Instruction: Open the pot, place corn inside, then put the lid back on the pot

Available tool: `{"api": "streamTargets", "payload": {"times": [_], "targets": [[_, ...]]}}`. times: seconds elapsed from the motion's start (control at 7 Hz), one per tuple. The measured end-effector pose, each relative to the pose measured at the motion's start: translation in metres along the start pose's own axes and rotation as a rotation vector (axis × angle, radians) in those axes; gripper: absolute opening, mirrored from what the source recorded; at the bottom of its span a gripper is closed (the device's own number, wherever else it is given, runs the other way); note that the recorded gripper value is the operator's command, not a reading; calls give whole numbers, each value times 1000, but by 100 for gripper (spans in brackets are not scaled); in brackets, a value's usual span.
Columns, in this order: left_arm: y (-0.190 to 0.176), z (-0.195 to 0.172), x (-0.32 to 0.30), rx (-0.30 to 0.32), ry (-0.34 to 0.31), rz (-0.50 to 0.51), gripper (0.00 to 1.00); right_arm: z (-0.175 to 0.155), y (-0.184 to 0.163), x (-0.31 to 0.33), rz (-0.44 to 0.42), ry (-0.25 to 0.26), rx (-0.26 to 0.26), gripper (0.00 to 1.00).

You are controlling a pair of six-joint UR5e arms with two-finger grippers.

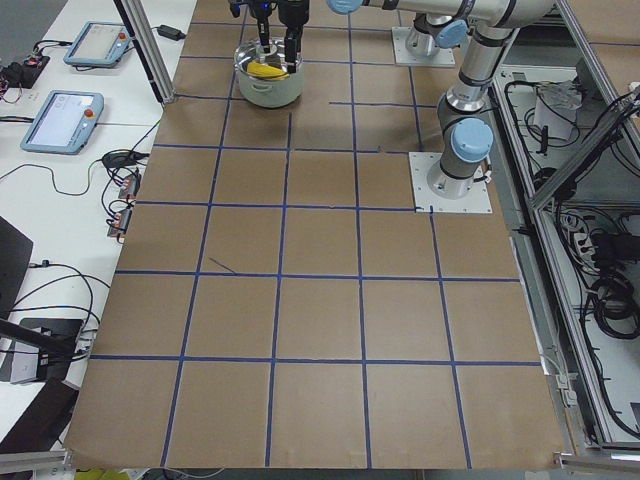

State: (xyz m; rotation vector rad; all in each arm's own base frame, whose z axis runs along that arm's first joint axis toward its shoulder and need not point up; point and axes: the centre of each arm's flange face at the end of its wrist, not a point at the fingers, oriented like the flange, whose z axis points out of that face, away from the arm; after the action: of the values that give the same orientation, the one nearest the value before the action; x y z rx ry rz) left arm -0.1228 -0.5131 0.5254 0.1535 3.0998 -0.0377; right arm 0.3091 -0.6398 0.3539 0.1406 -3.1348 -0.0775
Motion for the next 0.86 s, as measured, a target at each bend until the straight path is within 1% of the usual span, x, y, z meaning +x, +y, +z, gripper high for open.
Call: {"api": "streamTargets", "payload": {"times": [0.29, 0.43, 0.57, 0.71, 0.86], "targets": [[0, 0, 0, 0, 0, 0, 100, 1, 2, 0, 0, 1, -4, 9], [0, 0, 0, 0, 0, 0, 100, 0, 3, 1, 0, 1, -2, 38], [0, 0, 0, 0, 0, 0, 100, -1, 4, 0, 0, -1, -3, 76], [0, 0, 0, 0, 0, 0, 100, -1, 4, 0, 0, -6, -4, 88], [0, 0, 0, 0, 0, 0, 100, -1, 3, 0, 2, -10, -5, 95]]}}
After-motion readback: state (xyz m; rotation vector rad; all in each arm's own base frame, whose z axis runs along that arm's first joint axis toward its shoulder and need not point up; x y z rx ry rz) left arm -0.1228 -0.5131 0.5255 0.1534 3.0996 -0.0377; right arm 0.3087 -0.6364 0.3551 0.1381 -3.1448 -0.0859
